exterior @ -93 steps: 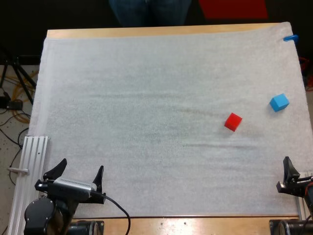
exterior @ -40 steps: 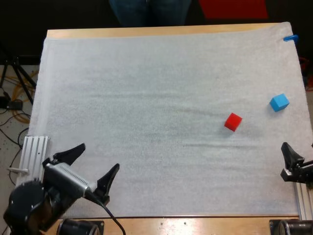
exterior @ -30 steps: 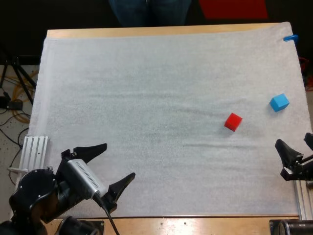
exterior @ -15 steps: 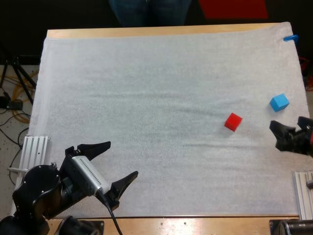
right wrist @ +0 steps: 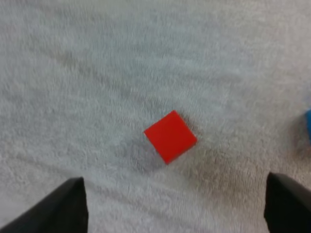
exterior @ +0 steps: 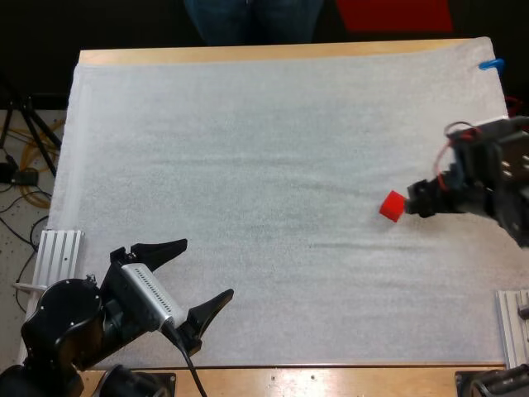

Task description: Stack red cube on blue cube

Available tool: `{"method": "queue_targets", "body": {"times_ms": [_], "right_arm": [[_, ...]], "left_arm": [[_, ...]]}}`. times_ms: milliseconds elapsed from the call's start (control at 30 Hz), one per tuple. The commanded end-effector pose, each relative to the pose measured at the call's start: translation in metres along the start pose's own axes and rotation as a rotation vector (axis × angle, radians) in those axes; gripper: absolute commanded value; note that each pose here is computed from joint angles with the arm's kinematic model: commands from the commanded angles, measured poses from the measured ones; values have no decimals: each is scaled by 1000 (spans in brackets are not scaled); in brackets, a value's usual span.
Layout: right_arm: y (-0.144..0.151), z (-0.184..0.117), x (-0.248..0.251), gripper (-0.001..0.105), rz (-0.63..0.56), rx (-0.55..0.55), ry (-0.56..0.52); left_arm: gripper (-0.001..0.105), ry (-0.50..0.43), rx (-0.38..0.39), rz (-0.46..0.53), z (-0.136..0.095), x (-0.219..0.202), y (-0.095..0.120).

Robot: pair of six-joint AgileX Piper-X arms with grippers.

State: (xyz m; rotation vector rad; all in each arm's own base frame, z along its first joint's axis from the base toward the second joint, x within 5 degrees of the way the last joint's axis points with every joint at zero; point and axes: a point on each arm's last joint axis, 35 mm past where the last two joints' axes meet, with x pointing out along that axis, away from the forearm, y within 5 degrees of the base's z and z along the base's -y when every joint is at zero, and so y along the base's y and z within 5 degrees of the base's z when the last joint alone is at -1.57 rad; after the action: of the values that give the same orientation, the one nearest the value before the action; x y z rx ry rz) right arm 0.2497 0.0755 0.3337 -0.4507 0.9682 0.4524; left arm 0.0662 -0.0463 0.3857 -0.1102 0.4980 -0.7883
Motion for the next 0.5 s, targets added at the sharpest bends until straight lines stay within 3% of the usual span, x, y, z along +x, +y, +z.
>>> {"method": "queue_targets", "body": {"times_ms": [0, 467], "right_arm": [[0, 6, 11, 71, -1, -31, 27], [-5, 20, 120, 71, 48, -37, 222]], "left_arm": [[87, -14, 0, -14, 3, -1, -1], [87, -14, 0, -14, 3, -1, -1]]}}
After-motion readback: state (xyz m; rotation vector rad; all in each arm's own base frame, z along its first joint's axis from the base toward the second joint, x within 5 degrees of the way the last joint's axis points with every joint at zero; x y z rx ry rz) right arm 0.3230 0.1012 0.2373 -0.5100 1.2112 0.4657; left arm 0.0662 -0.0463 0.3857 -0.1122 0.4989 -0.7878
